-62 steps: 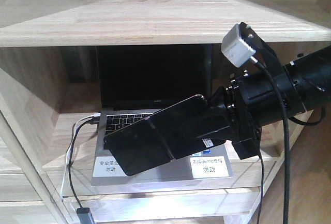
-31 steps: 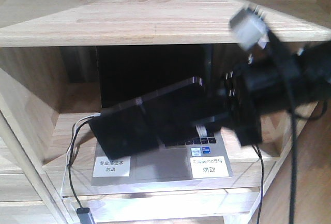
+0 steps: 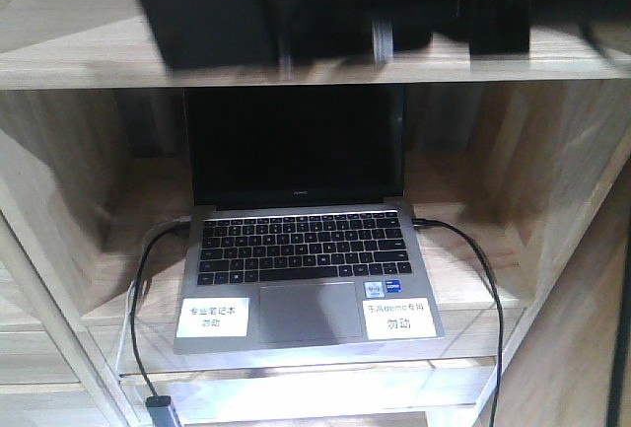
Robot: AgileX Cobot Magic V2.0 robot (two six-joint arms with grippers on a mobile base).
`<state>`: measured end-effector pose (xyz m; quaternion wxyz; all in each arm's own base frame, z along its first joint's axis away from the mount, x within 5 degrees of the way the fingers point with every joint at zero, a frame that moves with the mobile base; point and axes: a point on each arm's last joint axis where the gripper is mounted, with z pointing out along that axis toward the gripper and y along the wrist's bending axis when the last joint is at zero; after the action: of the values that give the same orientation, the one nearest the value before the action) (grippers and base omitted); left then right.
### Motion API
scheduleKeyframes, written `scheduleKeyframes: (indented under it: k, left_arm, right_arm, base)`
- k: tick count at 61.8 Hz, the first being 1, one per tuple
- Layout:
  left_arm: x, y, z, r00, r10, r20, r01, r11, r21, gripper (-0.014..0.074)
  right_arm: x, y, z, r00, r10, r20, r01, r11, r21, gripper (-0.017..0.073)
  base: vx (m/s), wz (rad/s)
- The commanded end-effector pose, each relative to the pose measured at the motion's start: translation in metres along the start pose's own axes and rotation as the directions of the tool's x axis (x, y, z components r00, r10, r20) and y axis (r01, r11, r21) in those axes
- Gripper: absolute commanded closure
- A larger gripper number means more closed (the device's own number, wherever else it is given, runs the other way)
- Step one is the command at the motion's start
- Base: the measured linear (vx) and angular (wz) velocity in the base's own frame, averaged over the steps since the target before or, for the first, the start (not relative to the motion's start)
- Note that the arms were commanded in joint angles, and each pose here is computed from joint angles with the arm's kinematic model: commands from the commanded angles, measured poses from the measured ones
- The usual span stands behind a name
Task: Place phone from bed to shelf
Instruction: 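Raise the right gripper with the phone above the laptop shelf, then lower the phone onto the upper shelf and open the right gripper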
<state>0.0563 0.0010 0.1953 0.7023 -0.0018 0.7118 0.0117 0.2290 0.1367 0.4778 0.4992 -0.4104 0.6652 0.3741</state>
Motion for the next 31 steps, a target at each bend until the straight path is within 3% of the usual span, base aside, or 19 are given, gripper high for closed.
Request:
scheduleKeyframes:
  k: [1,15,31]
  left_arm:
    - [-0.015,0.0,-0.002,0.994,-0.019,0.104,0.019,1.0,0.004,0.0592]
    - [-0.015,0.0,-0.002,0.994,-0.019,0.104,0.019,1.0,0.004,0.0592]
    - [-0.015,0.0,-0.002,0.994,-0.019,0.104,0.019,1.0,0.004,0.0592]
  right_arm:
    - [-0.028,-0.001,-0.005,0.986,0.021,0.164,-0.025,0.999,0.021,0.0561]
    - [-0.038,-0.032,0.023,0.975,0.078,0.21,-0.074,0.997,-0.027,0.0561]
    - [-0.046,-0.045,0.078,0.971,0.056,0.231,-0.051,0.998,-0.026,0.0561]
  base:
    - [0.0,0.0]
    - [0.0,0.0]
    - [0.0,0.0]
